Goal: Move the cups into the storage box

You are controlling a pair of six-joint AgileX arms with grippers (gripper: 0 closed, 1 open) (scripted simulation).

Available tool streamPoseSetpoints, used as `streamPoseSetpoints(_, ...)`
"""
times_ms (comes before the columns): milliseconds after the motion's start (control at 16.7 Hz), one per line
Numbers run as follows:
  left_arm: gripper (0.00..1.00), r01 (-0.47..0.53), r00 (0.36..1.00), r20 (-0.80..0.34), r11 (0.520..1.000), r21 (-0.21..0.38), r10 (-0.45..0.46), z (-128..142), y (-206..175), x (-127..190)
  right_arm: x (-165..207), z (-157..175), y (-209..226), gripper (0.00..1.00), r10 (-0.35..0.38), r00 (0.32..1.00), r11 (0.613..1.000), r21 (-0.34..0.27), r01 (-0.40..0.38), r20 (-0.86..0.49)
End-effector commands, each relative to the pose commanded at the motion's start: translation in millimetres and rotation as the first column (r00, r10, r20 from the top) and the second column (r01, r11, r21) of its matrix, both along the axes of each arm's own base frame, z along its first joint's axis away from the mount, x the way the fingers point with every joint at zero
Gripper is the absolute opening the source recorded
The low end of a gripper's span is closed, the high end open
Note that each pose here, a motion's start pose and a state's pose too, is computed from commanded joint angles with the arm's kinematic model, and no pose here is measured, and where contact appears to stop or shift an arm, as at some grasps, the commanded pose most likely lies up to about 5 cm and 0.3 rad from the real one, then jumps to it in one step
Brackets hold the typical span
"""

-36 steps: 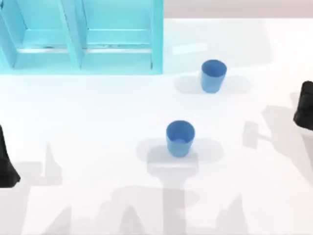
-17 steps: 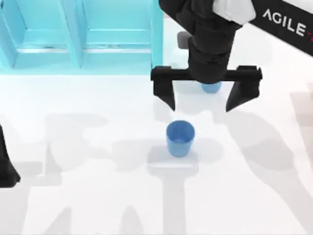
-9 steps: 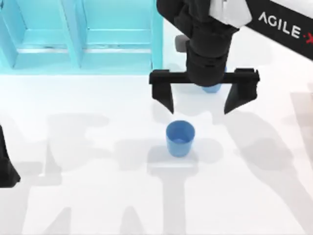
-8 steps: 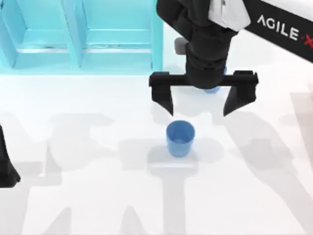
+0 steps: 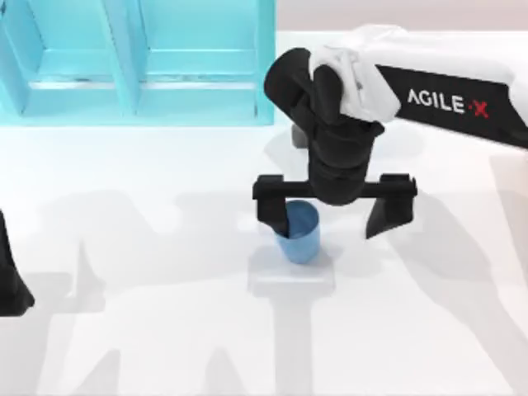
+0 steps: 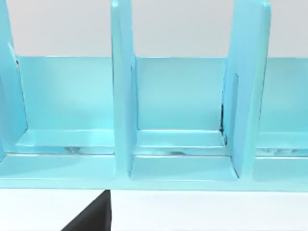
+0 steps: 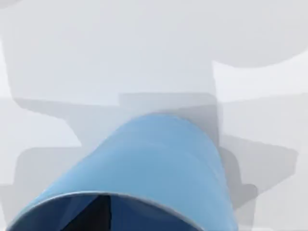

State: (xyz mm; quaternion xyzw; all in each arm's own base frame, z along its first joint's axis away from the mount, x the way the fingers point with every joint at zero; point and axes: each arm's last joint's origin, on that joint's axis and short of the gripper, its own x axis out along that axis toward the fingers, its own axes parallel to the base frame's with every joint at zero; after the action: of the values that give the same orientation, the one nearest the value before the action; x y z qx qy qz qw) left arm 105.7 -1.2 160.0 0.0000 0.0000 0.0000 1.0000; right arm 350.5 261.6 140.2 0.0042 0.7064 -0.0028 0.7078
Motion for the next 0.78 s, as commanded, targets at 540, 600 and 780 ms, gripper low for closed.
streamPoseSetpoints(540,1.0,0.0,1.0,0.0,1.0,0.0,0.0,0.0,0.0,0.0,-0.7,-4.2,-0.3,0.7,0.0,1.0,1.0,-0.002,0.0,-0.002)
streamPoseSetpoints(600,1.0,0.0,1.0,0.0,1.0,0.0,0.0,0.0,0.0,0.0,-0.7,-4.2,-0.3,0.62,0.0,1.0,1.0,-0.002,0.0,-0.002)
streamPoseSetpoints(780,1.0,0.0,1.0,0.0,1.0,0.0,0.0,0.0,0.0,0.0,-0.7,-4.2,-0.3,0.4,0.0,1.0,1.0,-0.002,0.0,-0.002)
